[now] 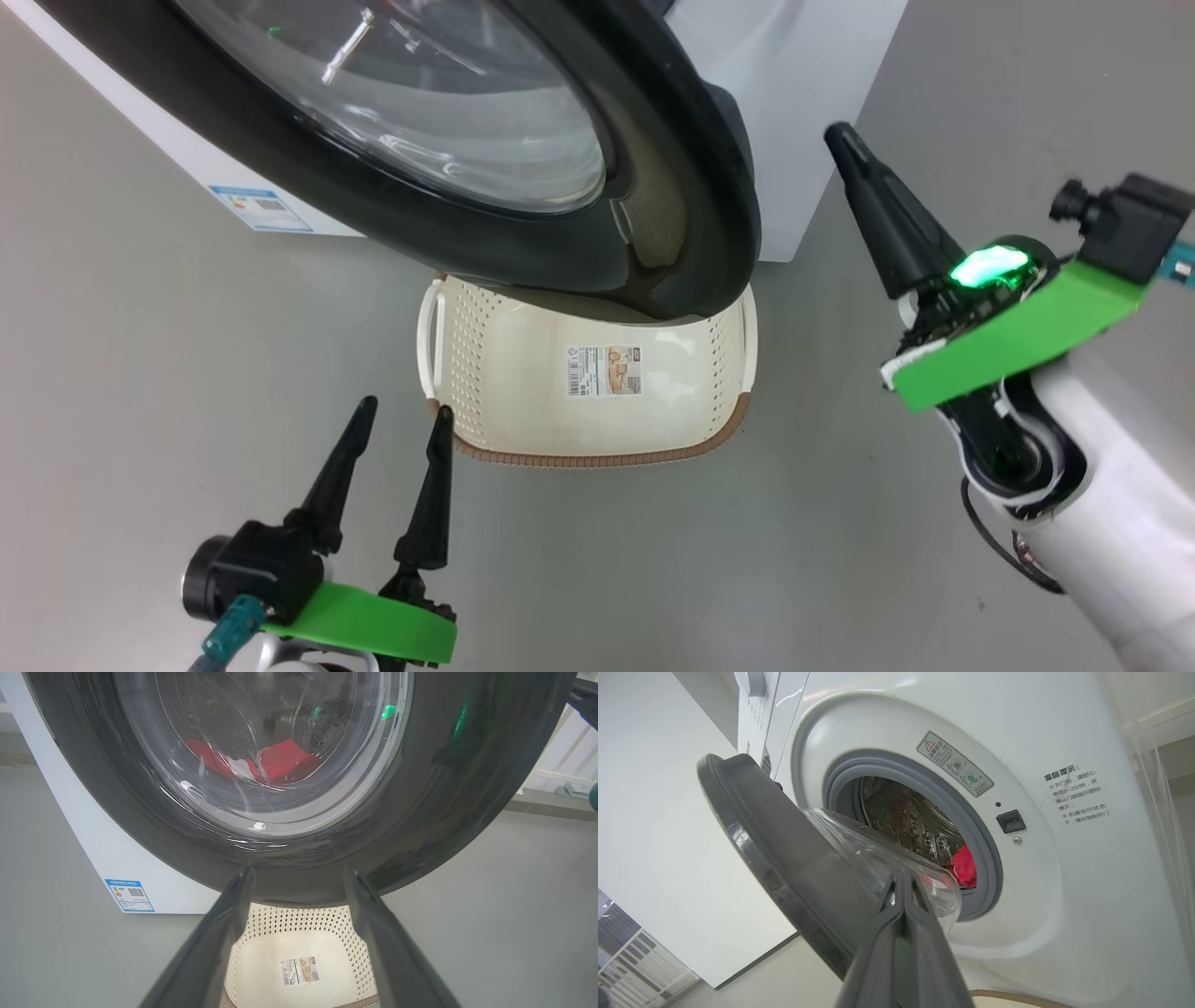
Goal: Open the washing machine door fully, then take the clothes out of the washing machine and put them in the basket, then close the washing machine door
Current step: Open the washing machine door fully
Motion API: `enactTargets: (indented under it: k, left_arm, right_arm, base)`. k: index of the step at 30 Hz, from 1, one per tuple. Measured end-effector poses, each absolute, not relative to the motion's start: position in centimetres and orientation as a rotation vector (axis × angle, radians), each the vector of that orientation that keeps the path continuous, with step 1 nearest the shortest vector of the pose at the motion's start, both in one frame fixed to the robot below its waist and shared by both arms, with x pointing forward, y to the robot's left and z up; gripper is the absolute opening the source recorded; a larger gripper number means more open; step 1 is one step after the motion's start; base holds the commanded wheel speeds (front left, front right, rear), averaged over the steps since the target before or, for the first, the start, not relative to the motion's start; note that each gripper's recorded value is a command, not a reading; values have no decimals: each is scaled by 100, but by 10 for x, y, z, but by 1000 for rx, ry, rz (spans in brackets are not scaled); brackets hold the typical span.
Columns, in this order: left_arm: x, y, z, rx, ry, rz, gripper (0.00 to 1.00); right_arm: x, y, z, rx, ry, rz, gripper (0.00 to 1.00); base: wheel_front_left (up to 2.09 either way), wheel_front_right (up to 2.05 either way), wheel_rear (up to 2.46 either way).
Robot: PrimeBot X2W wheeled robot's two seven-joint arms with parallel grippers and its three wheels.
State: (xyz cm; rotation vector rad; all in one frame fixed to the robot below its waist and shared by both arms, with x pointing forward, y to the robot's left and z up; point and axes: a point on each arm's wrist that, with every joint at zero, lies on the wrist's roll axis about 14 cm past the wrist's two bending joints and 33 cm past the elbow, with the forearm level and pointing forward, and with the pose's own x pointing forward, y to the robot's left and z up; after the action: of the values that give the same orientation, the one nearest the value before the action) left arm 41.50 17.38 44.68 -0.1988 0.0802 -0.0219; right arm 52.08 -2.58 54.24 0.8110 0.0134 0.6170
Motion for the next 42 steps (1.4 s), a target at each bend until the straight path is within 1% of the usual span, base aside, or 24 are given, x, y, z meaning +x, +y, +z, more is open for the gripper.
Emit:
enactTargets:
  k: [2, 10, 16, 19, 31, 36, 42]
  left_arm:
    - [415, 174, 445, -204, 84, -20, 100]
    - [415, 175, 439, -203, 102, -16, 100]
    - [421, 177, 441, -202, 93, -13, 100]
    - [420, 177, 440, -202, 96, -13, 100]
    - [415, 177, 450, -202, 73, -13, 100]
    - [411, 180, 458, -204, 55, -6, 100]
    - [399, 189, 463, -200, 46, 27, 100]
  right_arm:
    - [524, -20, 544, 865, 52, 639, 0]
    - [532, 0, 539, 967, 237, 724, 0]
    - [529, 15, 522, 1015, 411, 776, 0]
    - [528, 19, 519, 1011, 466, 802, 0]
    - [507, 33, 518, 990, 592, 880, 0]
    - [485, 45, 515, 994, 655, 923, 0]
    - [471, 58, 520, 999, 684, 969, 0]
  base:
    - [0, 0, 0]
    - [0, 0, 0]
    - [0, 0, 0]
    - [0, 0, 0]
    - [0, 0, 0]
    - [0, 0, 0]
    - [0, 0, 0]
